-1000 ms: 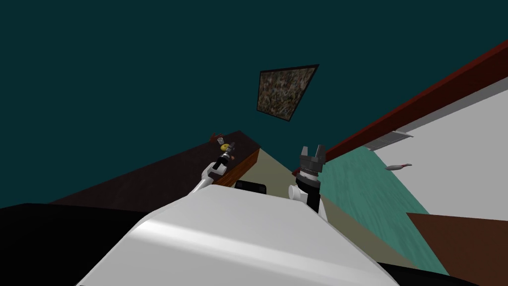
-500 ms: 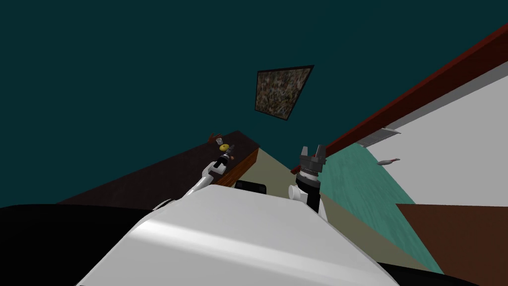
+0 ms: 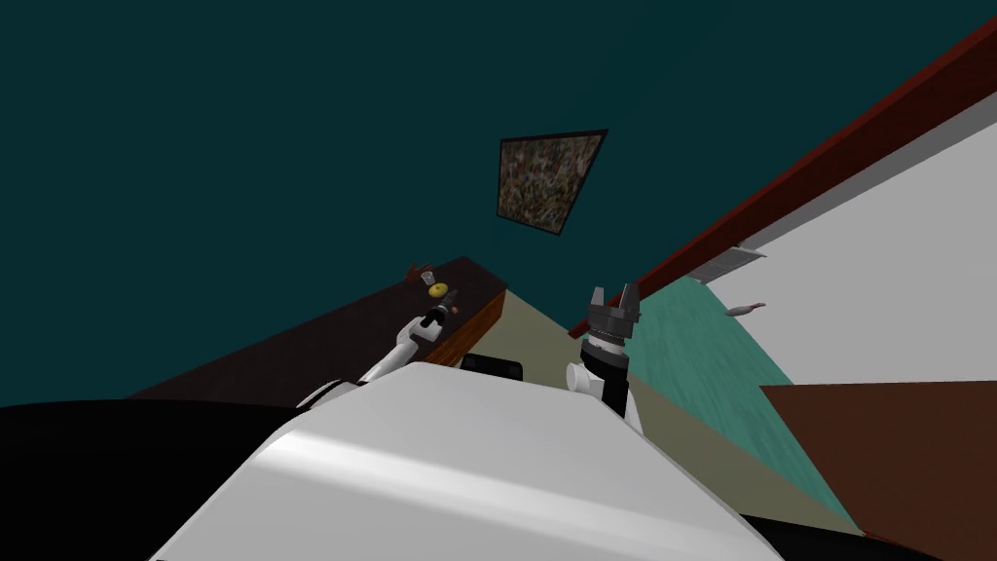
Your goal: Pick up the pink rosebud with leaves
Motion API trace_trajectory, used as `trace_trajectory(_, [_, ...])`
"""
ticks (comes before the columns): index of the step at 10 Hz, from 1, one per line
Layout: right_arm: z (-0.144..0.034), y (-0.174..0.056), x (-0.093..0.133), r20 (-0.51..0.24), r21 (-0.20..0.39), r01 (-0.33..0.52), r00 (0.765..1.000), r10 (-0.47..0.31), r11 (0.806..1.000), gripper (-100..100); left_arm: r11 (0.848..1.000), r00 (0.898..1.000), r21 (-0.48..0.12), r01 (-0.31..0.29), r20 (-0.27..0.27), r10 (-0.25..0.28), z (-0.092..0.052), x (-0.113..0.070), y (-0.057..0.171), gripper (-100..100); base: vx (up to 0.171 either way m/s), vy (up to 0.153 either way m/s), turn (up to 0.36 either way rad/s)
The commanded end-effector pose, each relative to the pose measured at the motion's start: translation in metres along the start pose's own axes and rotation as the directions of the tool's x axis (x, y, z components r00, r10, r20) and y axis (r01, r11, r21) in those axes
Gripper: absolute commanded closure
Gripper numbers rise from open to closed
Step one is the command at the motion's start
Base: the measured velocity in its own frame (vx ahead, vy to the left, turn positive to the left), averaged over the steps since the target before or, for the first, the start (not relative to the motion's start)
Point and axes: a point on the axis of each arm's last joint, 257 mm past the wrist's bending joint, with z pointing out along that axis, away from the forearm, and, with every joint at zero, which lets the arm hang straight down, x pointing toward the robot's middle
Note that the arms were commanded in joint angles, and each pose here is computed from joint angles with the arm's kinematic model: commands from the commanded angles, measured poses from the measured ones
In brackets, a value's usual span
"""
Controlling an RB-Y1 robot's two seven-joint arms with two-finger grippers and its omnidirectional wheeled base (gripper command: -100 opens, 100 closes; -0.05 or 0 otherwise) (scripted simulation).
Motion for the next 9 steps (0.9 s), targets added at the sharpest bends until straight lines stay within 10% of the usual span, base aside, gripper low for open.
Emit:
trace_trajectory(1, [0.0, 0.0, 0.0, 0.0, 0.0, 0.0, 1.0, 0.0, 1.0, 0, 0.998, 1.0, -0.055, -0.017, -0.001, 0.017, 0.005, -0.003, 0.017, -100, -0.011, 0.016, -0.069])
trace_trajectory(9, [0.0, 0.0, 0.0, 0.0, 0.0, 0.0, 1.0, 0.0, 1.0, 0, 0.959, 0.998, -0.277, -0.068, -0.004, 0.069, 0.005, -0.02, 0.098, -100, -0.002, 0.013, -0.071])
